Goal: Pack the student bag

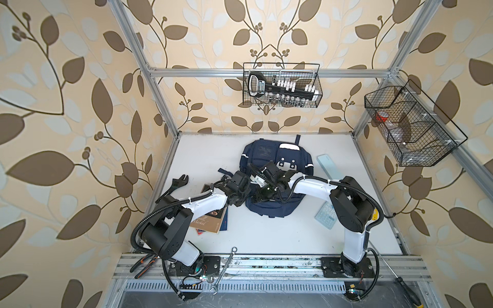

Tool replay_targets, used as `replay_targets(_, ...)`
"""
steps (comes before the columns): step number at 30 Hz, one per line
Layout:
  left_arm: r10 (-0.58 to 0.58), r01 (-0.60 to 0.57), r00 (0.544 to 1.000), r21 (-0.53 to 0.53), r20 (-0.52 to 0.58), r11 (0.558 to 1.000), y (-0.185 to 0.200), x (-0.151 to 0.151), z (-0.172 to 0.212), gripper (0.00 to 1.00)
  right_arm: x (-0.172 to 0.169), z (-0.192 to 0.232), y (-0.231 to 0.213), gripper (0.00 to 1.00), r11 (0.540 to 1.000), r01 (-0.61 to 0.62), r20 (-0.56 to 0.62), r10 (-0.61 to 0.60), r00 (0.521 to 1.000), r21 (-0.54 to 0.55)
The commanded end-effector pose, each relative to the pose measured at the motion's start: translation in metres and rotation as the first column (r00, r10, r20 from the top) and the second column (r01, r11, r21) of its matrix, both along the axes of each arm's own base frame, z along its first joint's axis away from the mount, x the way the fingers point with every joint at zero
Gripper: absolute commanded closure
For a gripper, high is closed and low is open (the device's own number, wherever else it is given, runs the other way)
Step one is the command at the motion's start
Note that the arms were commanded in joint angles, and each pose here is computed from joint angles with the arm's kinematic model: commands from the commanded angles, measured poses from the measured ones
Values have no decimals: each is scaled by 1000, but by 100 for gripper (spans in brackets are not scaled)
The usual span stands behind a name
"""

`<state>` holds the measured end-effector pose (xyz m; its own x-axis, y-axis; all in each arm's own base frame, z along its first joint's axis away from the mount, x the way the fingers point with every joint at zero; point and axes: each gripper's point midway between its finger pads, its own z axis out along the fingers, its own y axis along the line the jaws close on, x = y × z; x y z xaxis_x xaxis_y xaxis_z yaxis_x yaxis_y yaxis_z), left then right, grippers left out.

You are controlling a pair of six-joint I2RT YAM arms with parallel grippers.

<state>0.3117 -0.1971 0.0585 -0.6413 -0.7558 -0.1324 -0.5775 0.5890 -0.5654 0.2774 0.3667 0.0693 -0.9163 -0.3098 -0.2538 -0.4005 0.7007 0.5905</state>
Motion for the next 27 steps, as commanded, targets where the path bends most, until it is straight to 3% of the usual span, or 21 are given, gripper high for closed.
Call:
replay_targets(1,-63,71,994,-99,88,993,-27,10,34,100,-10,32,2,100,997,-53,102,48,994,48)
replay_targets(10,-16,23,994,-56,111,998,-8,19,37,100,-45,36,-4,100,992,-87,79,80,994,95)
replay_targets(16,-10,12,997,-29,78,1000,-4,20,27,100,-44,44,7,100,987,-80,56,72,996,141)
replay_targets(22,-20,26,994,-59,106,998,-6,14,27,100,-31,75,36,100,959,-87,45,78,996,271)
replay_targets(23,-23,29,994,-52,106,998,-5,14,27,100,-27,75,35,100,965,-74,52,63,997,251)
replay_targets(25,-26,30,994,-42,106,999,-3,12,25,100,-17,59,17,100,995,-42,84,35,996,89)
replay_targets(27,-21,25,994,-37,105,999,-1,11,24,100,-17,52,2,100,998,-23,65,19,998,59)
